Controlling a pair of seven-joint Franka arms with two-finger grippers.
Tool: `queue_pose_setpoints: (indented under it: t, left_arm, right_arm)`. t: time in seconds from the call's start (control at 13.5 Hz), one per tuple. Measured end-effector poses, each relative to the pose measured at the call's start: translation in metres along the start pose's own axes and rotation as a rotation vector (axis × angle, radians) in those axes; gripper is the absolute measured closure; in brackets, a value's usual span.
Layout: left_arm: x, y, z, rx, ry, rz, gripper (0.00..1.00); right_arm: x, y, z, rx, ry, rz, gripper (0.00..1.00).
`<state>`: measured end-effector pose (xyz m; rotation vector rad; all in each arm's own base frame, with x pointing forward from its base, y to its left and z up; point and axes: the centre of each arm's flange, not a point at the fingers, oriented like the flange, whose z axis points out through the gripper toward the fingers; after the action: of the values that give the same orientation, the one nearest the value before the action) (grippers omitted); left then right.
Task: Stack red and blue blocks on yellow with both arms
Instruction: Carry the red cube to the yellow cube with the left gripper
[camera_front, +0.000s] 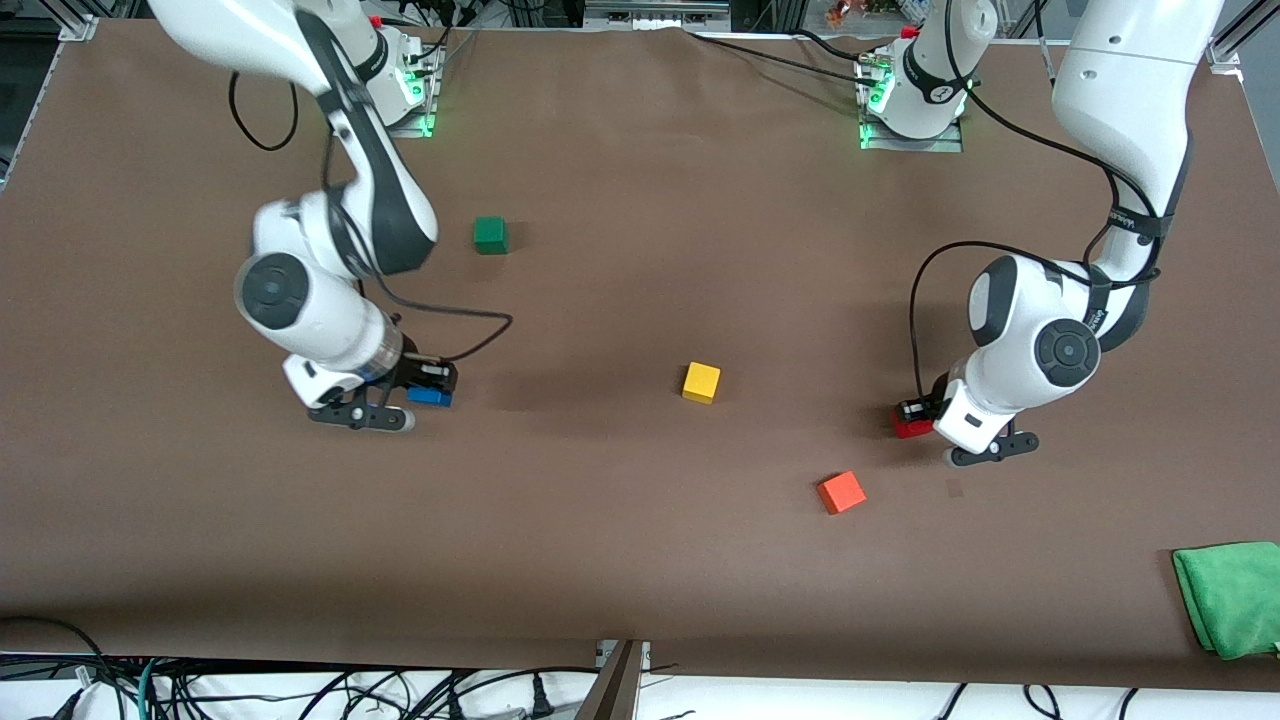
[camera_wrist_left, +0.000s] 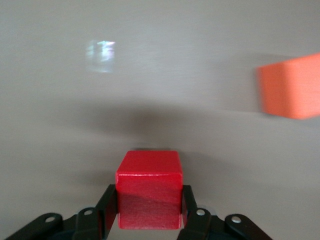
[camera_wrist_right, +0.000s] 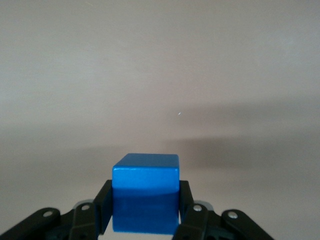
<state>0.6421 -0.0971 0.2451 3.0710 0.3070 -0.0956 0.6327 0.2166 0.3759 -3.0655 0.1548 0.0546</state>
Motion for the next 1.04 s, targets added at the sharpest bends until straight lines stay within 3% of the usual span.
queue_pose_setpoints:
  t: [0.22,0.52,0.74,1.04]
  left_arm:
    - [-0.023,0.098,-0.046,-0.001,-0.005,0.112,0.44]
    - [-0.084,0.219,-0.062,0.002,0.017,0.278,0.44]
    - [-0.116,0.265,-0.035,0.065,0.027,0.396,0.44]
    - [-0.130,0.288,0.001,0.078,0.005,0.441,0.44]
  right_arm:
    - [0.001,-0.012,-0.085,0.005,-0.006,-0.029,0.44]
    - [0.001,-0.019,-0.118,0.005,-0.012,-0.044,0.44]
    - [0.002,-0.021,-0.123,0.008,-0.004,-0.047,0.44]
    - [0.009,-0.025,-0.110,0.004,-0.007,-0.034,0.44]
